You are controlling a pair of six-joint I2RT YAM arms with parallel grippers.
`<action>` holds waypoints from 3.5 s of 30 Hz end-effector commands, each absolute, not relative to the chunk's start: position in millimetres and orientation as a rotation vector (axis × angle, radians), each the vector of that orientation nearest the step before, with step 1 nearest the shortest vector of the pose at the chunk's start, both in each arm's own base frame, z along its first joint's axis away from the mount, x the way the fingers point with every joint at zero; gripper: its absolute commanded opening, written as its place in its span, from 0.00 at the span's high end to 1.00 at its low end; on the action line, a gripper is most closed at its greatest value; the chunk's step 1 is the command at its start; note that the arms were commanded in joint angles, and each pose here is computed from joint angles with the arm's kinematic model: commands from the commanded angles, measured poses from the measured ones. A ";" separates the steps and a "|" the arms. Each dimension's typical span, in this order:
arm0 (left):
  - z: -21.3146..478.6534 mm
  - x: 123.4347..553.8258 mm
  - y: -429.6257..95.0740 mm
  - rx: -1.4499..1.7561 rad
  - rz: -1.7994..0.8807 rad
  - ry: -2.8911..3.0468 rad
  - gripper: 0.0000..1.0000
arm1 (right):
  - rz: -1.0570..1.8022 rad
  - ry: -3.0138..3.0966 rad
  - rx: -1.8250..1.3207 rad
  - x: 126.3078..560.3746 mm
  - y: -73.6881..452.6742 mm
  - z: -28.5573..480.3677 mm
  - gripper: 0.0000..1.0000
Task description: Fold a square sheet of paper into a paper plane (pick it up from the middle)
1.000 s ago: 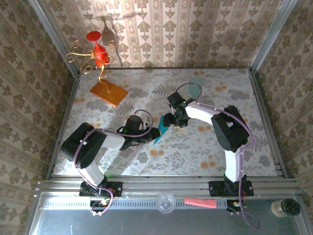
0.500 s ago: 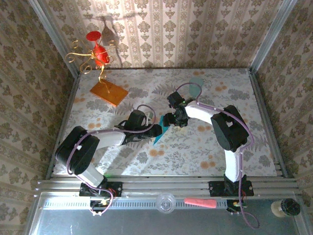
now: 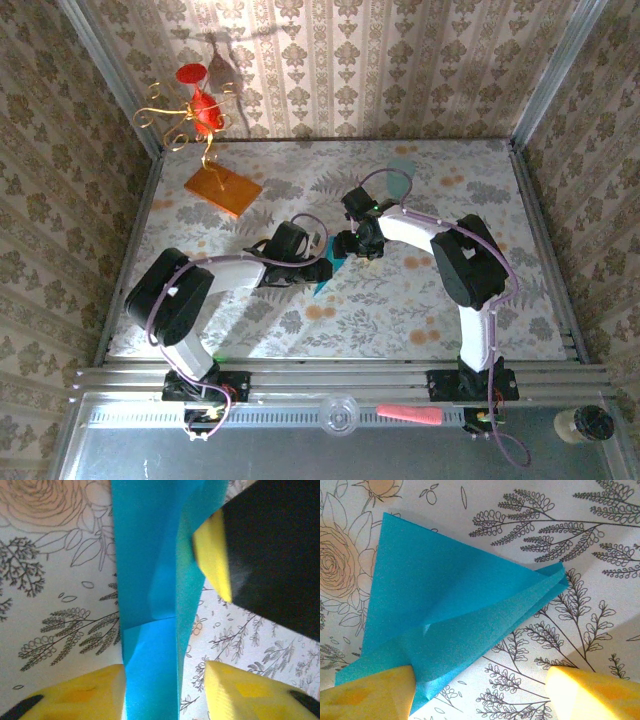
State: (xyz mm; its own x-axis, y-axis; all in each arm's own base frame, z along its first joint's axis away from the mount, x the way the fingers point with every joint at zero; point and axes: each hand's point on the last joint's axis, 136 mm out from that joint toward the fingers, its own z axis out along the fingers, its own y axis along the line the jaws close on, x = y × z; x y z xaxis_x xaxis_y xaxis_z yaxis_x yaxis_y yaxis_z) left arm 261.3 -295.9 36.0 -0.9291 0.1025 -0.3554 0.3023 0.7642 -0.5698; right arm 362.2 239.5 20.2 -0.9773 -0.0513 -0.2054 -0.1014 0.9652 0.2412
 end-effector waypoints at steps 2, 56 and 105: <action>31.8 263.6 -295.1 0.332 -0.898 2.680 0.59 | 0.308 2.993 -0.098 353.5 232.4 -18.7 0.26; -5.5 251.7 -289.0 0.337 -0.829 2.801 0.71 | 1.029 2.753 0.069 347.9 298.1 54.6 0.81; -14.6 243.1 -288.7 0.377 -0.804 2.845 0.73 | 0.964 2.828 0.092 348.6 287.7 19.1 0.83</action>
